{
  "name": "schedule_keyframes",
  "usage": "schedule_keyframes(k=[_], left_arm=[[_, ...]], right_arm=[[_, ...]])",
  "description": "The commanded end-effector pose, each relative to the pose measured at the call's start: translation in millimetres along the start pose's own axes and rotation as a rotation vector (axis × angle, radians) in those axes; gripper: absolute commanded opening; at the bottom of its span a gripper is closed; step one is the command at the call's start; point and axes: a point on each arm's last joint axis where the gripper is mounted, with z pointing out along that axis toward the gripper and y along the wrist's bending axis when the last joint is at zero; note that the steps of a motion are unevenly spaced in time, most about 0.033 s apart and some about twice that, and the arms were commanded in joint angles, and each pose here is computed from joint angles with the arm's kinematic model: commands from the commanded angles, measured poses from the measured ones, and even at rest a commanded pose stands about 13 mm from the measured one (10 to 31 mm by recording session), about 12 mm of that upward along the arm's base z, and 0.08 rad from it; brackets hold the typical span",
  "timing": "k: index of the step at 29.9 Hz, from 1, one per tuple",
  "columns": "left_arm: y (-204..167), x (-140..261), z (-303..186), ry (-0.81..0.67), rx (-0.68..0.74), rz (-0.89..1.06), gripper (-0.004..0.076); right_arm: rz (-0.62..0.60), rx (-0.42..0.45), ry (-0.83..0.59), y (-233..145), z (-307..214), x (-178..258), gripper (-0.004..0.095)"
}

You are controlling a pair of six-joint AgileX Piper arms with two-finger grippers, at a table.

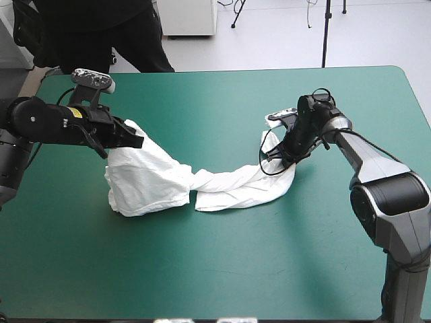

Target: Fold the cloth

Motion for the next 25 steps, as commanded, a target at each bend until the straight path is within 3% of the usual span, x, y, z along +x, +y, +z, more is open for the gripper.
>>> schedule_keyframes(k=[1, 5, 10, 17, 25], left_arm=[[-5.0, -8.1, -18.8, -0.11, -0.01, 0.008, -0.0009], [-3.4, -8.6, -19.3, -0.114, -0.028, 0.018, -0.0009], [-6.7, -9.9, -32.7, -0.153, -0.038, 0.031, -0.0009], [-21.7, -17.6, -86.2, -0.322, -0.054, 0.069, -0.0009], [-46.7, -16.1, -155.9, -0.559, -0.027, 0.113, -0.0009]], right_arm=[[-0.009, -0.041, -0.031, 8.5, -22.5, -0.1, -0.0011], [-0.021, -0.026, -0.058, 8.8, -42.0, 2.4, -0.0017], [-0.054, 0.029, -0.209, 15.3, -109.2, 7.1, -0.0017], [-0.078, 0.085, -0.549, 36.2, -235.8, 38.2, -0.0017], [-0.117, 0.157, -0.985, 66.9, -365.9, 127.2, -0.0017]])
